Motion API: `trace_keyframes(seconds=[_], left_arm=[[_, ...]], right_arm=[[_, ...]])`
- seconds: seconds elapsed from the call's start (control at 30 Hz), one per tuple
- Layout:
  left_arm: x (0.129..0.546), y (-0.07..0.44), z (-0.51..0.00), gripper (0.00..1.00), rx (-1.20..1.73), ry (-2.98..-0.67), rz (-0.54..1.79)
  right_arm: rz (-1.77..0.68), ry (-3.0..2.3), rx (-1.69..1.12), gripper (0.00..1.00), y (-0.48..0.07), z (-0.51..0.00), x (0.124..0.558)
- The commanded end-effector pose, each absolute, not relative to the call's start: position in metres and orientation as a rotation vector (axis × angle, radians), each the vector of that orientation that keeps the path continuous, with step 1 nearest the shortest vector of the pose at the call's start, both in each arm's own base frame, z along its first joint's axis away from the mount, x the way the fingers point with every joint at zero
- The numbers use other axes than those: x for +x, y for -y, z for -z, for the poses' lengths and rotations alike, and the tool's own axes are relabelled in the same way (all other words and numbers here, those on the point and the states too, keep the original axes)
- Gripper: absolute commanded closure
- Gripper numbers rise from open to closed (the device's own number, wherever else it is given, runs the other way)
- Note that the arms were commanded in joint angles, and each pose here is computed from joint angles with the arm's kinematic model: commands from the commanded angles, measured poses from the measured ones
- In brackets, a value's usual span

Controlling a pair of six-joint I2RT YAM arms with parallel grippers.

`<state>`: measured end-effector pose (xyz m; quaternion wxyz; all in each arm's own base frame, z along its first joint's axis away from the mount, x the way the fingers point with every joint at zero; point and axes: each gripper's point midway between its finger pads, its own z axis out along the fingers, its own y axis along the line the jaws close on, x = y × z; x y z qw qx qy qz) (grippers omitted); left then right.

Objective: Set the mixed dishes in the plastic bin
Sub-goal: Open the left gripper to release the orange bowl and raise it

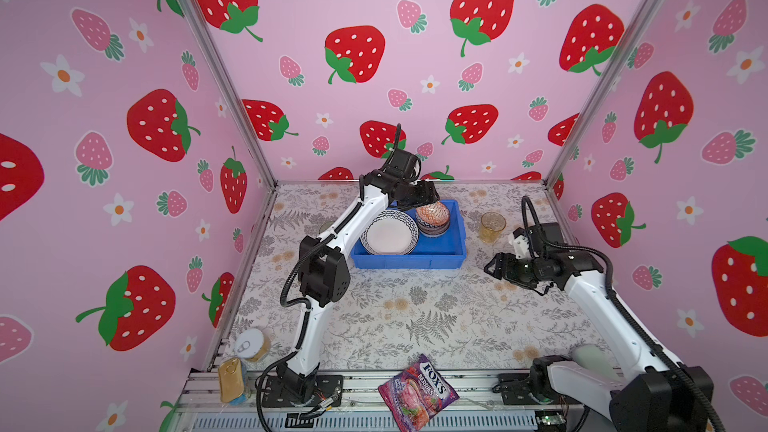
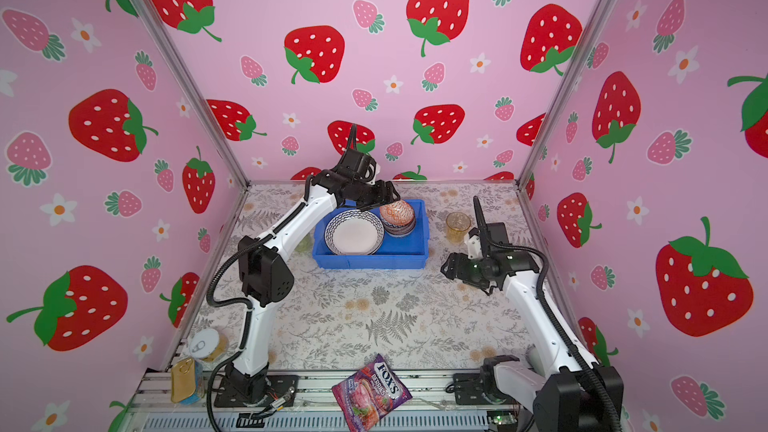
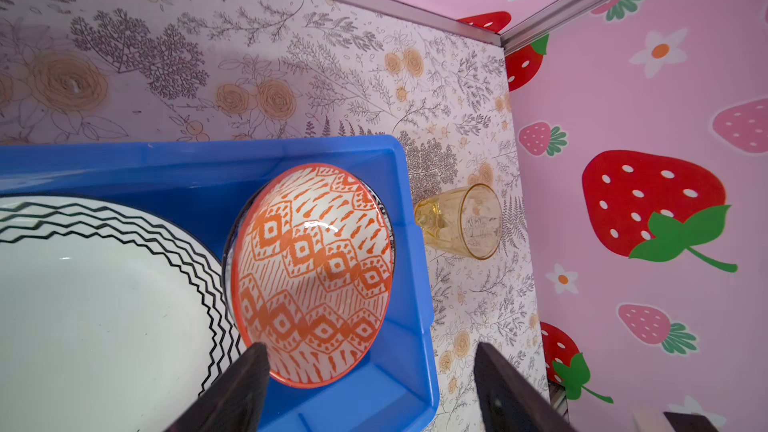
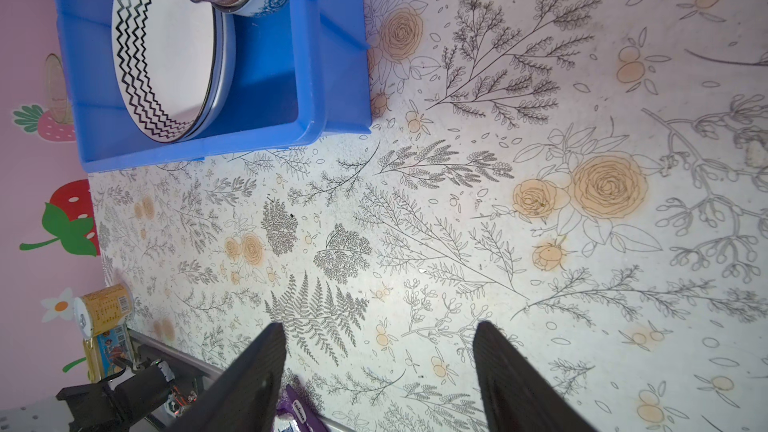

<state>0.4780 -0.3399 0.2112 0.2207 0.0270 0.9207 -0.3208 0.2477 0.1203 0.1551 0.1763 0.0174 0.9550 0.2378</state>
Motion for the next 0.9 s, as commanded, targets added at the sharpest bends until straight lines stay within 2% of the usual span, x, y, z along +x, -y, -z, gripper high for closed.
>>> trace_keyframes(seconds=[0.0,0.67,0.87], left_arm=[[0.476,0.347,-0.209,0.2,0.077,-2.535,0.938],[0.477,0.355,-0.183,0.2,0.057,-2.572,0.972],[0.474,0.351,-0.2,0.2,0.072,-2.552,0.961]], right_arm=[[-0.671,-2.71,0.042,0.26,-0.118,-0.152,0.244],[-0.671,-2.711,0.044,0.26,-0.117,-0.15,0.244],[-0.687,-2.686,0.02,0.26,-0.12,-0.157,0.247]])
